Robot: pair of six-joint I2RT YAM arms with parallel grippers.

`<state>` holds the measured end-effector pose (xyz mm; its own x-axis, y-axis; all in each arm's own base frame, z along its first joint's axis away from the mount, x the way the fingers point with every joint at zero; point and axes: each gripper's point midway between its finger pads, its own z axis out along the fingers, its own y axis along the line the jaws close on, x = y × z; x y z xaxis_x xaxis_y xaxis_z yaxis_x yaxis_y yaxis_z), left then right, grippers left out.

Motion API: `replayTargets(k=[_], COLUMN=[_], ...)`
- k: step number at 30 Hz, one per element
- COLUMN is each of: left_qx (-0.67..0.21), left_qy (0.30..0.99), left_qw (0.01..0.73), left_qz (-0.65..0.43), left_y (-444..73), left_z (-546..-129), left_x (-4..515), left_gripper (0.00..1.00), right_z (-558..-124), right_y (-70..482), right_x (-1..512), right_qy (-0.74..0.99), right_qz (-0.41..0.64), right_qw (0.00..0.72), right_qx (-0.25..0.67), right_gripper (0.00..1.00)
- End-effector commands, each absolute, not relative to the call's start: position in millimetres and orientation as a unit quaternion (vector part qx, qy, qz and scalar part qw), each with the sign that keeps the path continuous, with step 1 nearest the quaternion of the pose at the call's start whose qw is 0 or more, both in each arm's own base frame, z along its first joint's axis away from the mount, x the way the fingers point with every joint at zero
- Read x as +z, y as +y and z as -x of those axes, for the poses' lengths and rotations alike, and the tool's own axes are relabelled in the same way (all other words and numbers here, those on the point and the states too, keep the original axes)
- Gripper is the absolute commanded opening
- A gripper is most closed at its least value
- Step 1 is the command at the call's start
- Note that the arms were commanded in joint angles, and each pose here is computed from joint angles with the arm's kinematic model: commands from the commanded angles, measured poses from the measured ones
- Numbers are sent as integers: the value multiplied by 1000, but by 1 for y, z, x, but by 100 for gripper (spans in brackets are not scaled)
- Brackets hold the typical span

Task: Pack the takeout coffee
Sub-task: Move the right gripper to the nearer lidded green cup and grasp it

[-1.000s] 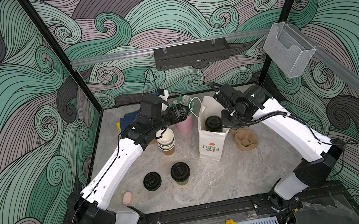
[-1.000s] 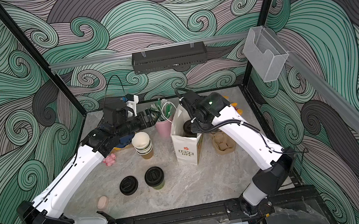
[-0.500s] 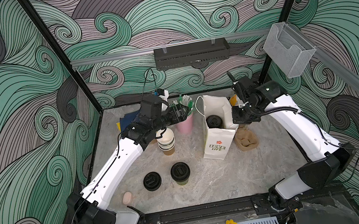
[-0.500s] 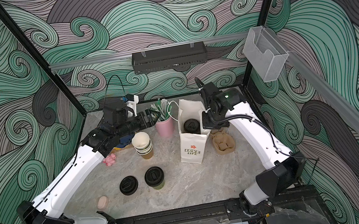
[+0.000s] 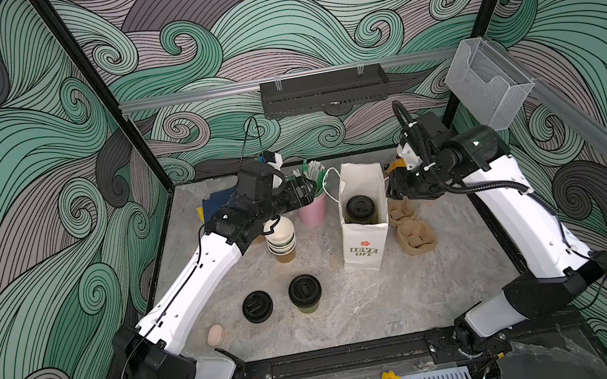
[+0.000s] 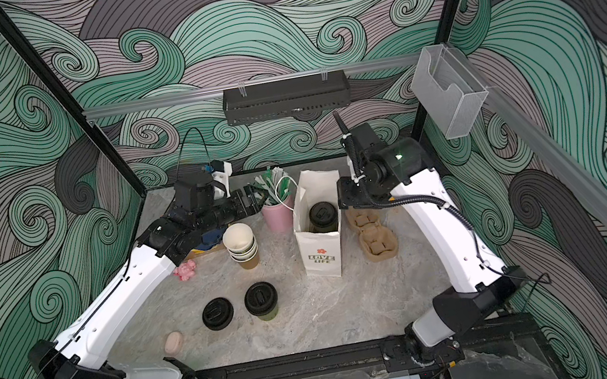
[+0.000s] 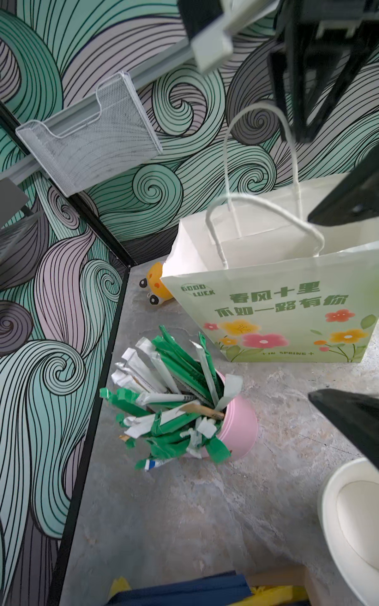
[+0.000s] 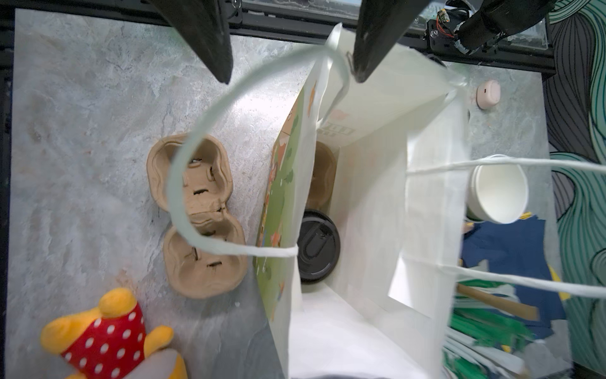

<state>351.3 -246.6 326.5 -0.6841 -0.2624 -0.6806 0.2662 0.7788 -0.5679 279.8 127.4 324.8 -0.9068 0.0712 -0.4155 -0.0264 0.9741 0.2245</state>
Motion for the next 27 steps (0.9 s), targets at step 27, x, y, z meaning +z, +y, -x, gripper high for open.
replayTargets(k=[27], left_qx=[-160], left_qy=[772], left_qw=[391], left_qz=[475], left_y=[8], left_z=[-239], left_x=[255], left_gripper=[80], right_z=[-153], right_y=[386], right_x=[182], right_qy=[943], right_qz=[323], right_qw=[65], right_qx=[56], right_gripper=[88])
